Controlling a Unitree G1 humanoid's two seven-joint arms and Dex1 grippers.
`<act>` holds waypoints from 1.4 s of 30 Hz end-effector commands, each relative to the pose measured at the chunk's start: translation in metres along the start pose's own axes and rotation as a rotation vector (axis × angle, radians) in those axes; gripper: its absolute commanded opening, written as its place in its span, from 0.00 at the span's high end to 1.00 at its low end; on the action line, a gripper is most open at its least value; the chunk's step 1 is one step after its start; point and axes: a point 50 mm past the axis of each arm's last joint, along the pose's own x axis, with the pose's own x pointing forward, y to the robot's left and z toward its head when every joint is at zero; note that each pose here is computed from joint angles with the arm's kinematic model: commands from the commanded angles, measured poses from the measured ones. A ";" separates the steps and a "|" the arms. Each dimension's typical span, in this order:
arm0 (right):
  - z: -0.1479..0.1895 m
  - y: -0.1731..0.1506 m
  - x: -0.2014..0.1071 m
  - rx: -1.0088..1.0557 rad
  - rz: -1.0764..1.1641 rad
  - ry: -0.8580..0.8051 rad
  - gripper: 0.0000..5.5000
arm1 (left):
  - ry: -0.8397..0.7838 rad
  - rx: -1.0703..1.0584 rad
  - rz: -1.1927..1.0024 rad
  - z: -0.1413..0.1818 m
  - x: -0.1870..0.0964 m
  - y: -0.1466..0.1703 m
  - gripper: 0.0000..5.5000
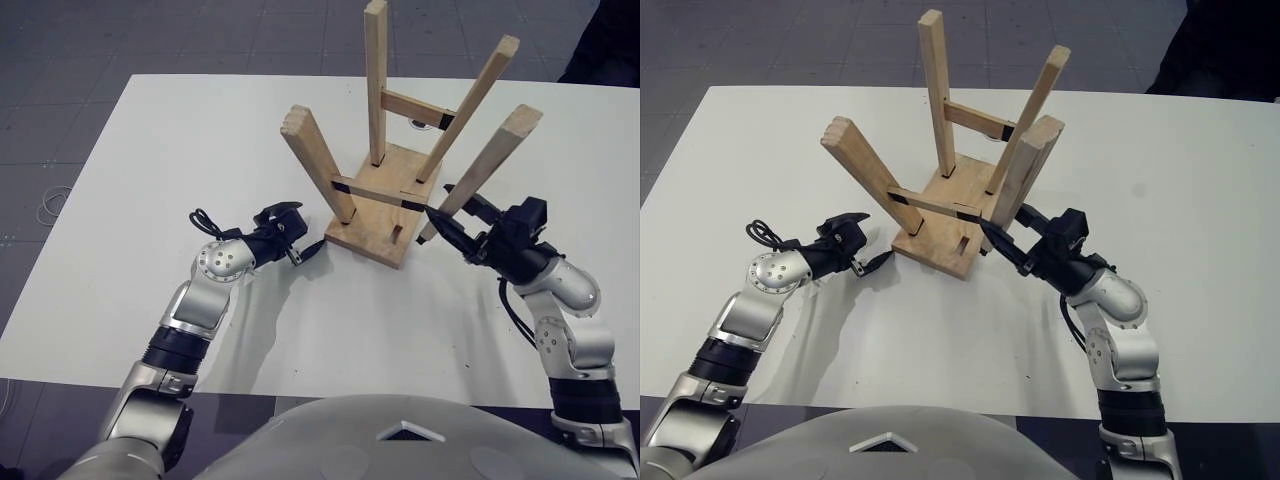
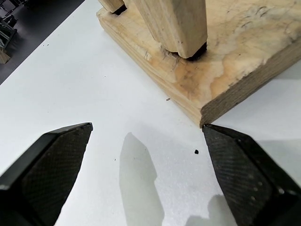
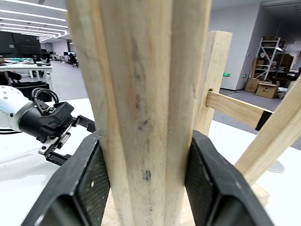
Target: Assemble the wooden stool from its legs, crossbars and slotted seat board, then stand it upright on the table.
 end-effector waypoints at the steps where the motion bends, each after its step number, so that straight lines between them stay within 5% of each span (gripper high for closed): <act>1: -0.003 0.004 -0.002 0.004 -0.004 -0.005 0.63 | -0.020 0.012 0.054 0.006 0.002 0.011 0.21; 16: -0.009 0.006 0.004 0.041 0.000 -0.062 0.63 | -0.075 -0.081 0.061 0.008 -0.037 0.030 0.21; 21: 0.023 -0.005 -0.015 0.085 0.010 -0.037 0.63 | -0.086 -0.224 0.058 0.012 -0.059 0.034 0.21; 29: 0.129 -0.041 -0.002 0.326 0.147 -0.222 0.63 | -0.207 -0.384 -0.086 0.044 -0.084 0.039 0.21; 35: 0.153 -0.033 0.022 0.501 0.208 -0.311 0.63 | -0.209 -0.061 -0.013 0.065 -0.103 0.041 0.21; 42: 0.139 -0.016 0.047 0.642 0.171 -0.316 0.63 | -0.522 0.242 0.163 0.118 -0.115 0.017 0.21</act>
